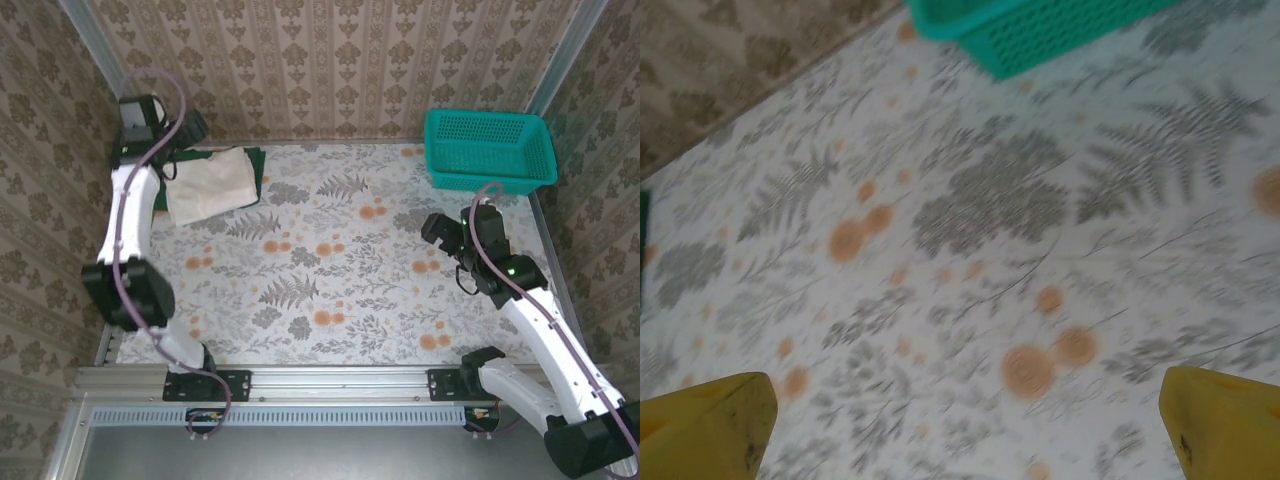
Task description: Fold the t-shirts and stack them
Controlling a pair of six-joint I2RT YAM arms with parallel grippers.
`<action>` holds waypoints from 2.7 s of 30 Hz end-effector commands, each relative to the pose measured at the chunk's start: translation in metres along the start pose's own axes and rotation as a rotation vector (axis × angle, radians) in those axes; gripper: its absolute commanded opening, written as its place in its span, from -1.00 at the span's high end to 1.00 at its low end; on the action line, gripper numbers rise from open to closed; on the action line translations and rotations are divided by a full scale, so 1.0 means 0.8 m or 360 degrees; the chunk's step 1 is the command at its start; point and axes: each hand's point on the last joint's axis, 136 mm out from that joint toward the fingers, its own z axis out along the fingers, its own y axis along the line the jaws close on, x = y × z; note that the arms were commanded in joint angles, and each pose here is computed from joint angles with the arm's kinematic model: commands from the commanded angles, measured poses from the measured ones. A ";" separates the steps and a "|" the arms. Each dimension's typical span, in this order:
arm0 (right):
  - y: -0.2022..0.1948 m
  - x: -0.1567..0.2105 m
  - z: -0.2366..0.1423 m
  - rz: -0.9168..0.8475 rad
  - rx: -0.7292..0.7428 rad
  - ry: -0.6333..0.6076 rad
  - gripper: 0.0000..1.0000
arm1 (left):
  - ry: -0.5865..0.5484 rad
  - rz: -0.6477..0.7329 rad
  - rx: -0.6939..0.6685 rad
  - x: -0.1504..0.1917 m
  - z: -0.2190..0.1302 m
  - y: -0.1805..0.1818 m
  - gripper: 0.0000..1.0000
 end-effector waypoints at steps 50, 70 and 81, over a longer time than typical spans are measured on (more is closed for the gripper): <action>-0.030 0.023 0.189 -0.0695 -0.0096 -0.0669 -0.99 | -0.0097 0.0688 -0.0111 0.272 0.047 0.093 -1.00; -0.038 0.019 0.210 -0.0637 -0.0062 -0.0508 -0.99 | -0.0062 0.0674 0.0006 0.281 0.057 0.089 -1.00; -0.036 0.020 0.210 -0.0649 -0.0068 -0.0506 -0.99 | -0.0073 0.0706 -0.0001 0.282 0.057 0.086 -1.00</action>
